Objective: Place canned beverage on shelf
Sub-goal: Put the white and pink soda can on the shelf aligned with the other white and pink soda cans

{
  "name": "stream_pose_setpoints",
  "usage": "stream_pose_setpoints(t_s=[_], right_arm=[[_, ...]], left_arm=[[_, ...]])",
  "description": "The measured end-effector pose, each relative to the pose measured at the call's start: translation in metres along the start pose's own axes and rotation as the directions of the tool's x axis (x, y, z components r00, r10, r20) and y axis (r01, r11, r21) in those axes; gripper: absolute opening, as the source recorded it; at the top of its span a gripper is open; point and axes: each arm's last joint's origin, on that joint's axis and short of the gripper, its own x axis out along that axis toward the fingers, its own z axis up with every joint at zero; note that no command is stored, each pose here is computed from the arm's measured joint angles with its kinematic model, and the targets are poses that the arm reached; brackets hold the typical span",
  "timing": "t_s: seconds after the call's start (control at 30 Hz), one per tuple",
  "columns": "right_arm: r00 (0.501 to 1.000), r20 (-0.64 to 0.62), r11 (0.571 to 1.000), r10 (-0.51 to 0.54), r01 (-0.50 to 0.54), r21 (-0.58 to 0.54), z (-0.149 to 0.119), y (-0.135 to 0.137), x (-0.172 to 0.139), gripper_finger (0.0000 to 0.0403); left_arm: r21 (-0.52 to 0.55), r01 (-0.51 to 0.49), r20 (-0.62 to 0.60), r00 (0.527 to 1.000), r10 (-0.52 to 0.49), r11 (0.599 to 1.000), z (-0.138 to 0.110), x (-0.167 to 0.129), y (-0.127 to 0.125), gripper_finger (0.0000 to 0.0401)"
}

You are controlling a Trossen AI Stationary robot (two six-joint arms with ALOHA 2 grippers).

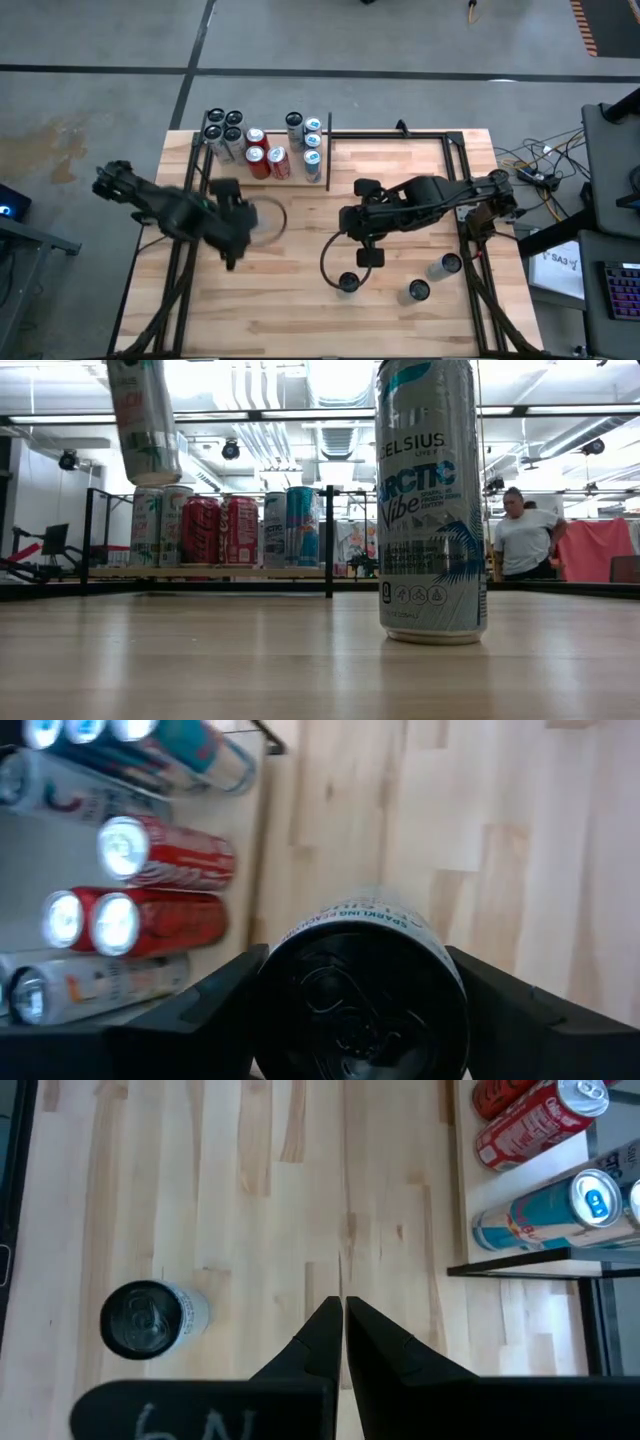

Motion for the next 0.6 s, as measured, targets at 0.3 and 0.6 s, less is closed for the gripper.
stream_pose_setpoints(t_s=[0.3, 0.6], right_arm=[[1.000, 0.004, 1.000, 0.000, 0.000, -0.011, 0.000, 0.000, -0.001, 0.0009], [1.000, 0.003, 1.000, -0.004, 0.004, -0.003, 0.000, -0.003, -0.001, 0.0009]], left_arm=[[-0.049, -0.024, -0.015, 1.000, 0.023, 0.999, -0.018, 0.000, 0.069, 0.0246], [-0.081, -0.045, -0.194, 0.981, 0.029, 0.996, -0.043, 0.034, 0.110, 0.0246]])
